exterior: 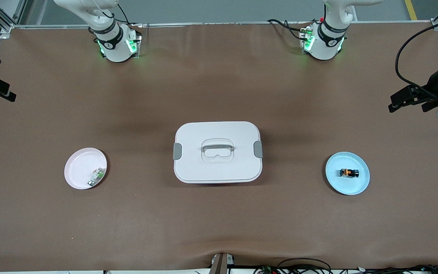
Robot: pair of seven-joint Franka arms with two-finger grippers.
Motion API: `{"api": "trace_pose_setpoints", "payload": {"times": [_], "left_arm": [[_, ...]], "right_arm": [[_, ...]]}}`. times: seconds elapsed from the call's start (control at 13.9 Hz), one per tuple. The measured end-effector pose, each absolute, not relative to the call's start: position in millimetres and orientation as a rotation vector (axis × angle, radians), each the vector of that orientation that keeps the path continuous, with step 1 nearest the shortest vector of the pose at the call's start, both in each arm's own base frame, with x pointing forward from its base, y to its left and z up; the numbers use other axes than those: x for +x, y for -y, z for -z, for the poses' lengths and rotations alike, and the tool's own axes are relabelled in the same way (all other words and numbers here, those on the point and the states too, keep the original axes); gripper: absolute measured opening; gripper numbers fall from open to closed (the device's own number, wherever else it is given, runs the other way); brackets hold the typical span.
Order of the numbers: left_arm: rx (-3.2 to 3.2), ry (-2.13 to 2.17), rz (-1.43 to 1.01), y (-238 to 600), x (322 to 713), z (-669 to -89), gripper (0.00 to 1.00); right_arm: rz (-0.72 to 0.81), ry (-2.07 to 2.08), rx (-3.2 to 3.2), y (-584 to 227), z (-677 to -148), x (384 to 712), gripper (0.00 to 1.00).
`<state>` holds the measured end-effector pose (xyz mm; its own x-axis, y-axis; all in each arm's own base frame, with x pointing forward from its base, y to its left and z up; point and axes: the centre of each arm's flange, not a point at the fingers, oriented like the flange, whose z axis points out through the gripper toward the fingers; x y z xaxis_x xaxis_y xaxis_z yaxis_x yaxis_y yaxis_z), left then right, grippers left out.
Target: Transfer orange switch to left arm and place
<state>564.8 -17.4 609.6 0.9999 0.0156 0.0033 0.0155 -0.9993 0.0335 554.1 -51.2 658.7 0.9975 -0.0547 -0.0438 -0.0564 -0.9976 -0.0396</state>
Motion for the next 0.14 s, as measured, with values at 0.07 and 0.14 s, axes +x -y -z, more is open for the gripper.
{"api": "trace_pose_setpoints", "payload": {"times": [0.07, 0.14], "left_arm": [[3.108, -0.024, -0.005, 17.4, 564.9, -609.4, 1.00], [3.108, -0.024, -0.005, 17.4, 565.0, -609.3, 1.00]], "right_arm": [[-0.066, -0.086, -3.099, 51.2, -658.7, 554.1, 1.00], [-0.066, -0.086, -3.099, 51.2, -658.7, 554.1, 1.00]]}}
